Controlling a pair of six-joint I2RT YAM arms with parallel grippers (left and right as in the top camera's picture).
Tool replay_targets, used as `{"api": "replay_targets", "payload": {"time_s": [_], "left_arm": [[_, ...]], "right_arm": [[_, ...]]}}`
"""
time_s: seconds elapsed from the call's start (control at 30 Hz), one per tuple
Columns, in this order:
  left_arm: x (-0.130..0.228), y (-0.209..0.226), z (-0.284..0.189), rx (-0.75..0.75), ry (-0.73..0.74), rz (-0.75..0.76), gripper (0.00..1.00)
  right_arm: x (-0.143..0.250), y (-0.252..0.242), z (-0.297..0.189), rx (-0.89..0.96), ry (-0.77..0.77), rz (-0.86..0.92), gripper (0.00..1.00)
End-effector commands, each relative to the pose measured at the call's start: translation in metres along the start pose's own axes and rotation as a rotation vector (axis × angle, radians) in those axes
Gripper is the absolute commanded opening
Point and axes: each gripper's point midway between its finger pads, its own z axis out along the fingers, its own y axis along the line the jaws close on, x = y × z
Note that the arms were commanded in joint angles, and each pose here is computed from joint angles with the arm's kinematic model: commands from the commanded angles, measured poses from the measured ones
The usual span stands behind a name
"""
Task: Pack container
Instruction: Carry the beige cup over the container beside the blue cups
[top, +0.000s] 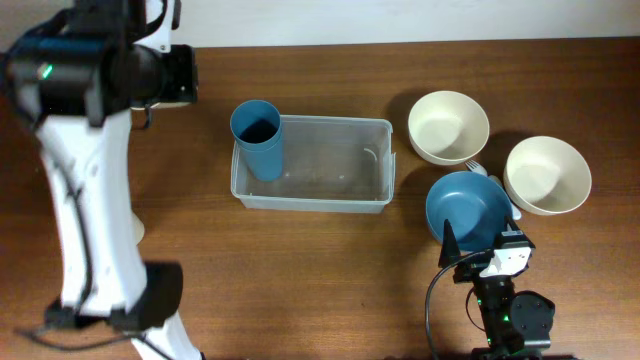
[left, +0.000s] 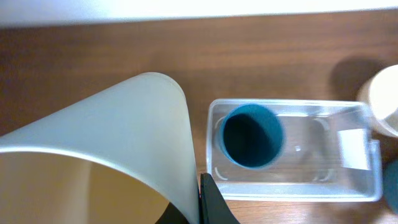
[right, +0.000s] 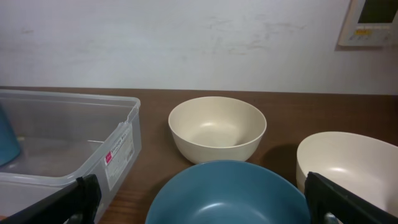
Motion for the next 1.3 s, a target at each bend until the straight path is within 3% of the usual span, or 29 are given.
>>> {"api": "replay_targets", "payload": {"time_s": [0.0,0.2,0.53,1.27], "left_arm": [[0.002,-0.019,-0.049,0.034,-0.101,0.034,0.02],[0.042,-0.052,-0.071,0.102,-0.047,0.106,0.02],[0.114,-0.081,-0.048,0.140,0.176,0.200,0.02],[0.122,-0.105,0.062,0.097,0.287,0.239,0.02]], "right_arm": [[0.002,0.000,0.000,0.000,0.001,0.003,0.99],[0.002,0.000,0.000,0.000,0.001,0.003,0.99],[0.002,0.000,0.000,0.000,0.001,0.003,0.99],[0.002,0.000,0.000,0.000,0.001,0.003,0.99]]}}
